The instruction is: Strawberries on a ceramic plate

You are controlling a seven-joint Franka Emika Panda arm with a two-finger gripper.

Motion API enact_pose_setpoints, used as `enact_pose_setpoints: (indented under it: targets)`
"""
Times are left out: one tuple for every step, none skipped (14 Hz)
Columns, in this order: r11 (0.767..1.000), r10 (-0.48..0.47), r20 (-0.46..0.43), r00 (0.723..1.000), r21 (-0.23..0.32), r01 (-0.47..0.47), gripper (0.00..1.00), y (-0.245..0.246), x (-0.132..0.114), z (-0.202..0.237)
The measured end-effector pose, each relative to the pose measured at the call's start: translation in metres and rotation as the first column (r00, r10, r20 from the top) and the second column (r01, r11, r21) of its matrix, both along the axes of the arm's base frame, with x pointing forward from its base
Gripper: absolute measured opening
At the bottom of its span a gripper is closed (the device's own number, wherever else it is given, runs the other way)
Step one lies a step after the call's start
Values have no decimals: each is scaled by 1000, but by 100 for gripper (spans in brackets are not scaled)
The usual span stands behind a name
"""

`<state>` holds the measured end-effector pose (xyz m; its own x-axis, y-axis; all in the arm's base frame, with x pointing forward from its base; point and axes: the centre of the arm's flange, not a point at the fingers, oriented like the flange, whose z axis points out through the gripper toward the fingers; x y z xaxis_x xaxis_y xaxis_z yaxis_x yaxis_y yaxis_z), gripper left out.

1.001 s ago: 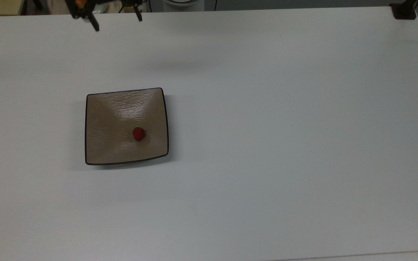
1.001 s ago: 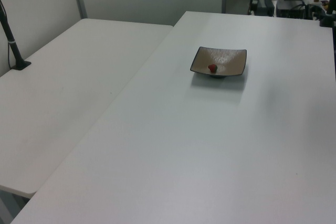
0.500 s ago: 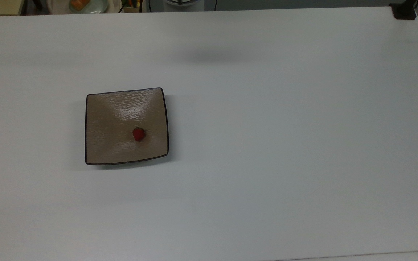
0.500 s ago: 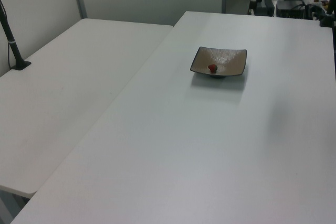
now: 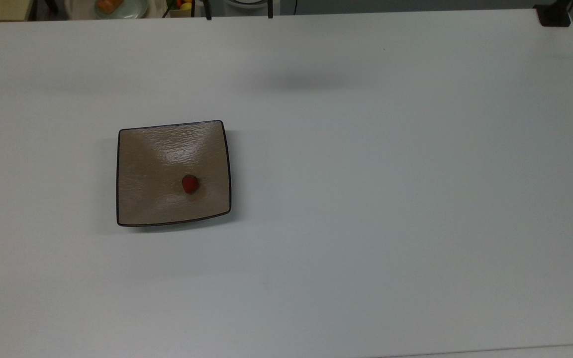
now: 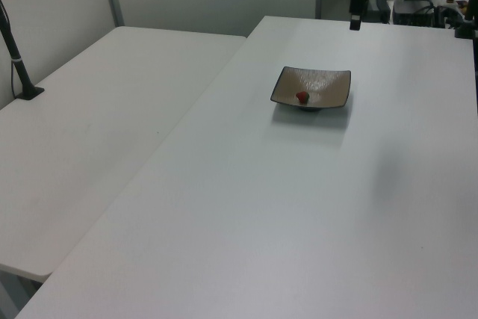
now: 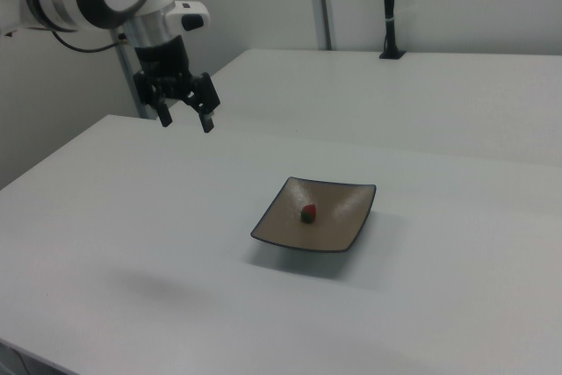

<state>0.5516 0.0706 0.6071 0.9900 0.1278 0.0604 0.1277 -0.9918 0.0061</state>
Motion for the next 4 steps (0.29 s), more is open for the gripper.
enact_pose_setpoints:
  targets:
    - [1000, 8, 13, 1000, 1, -8, 100, -1, 3, -2]
    - [1000, 14, 20, 1000, 1, -14, 100, -2, 4, -4]
    - [1000, 13, 22, 1000, 1, -13, 100, -3, 5, -5]
    - [1000, 13, 23, 1000, 1, -13, 100, -3, 5, -5]
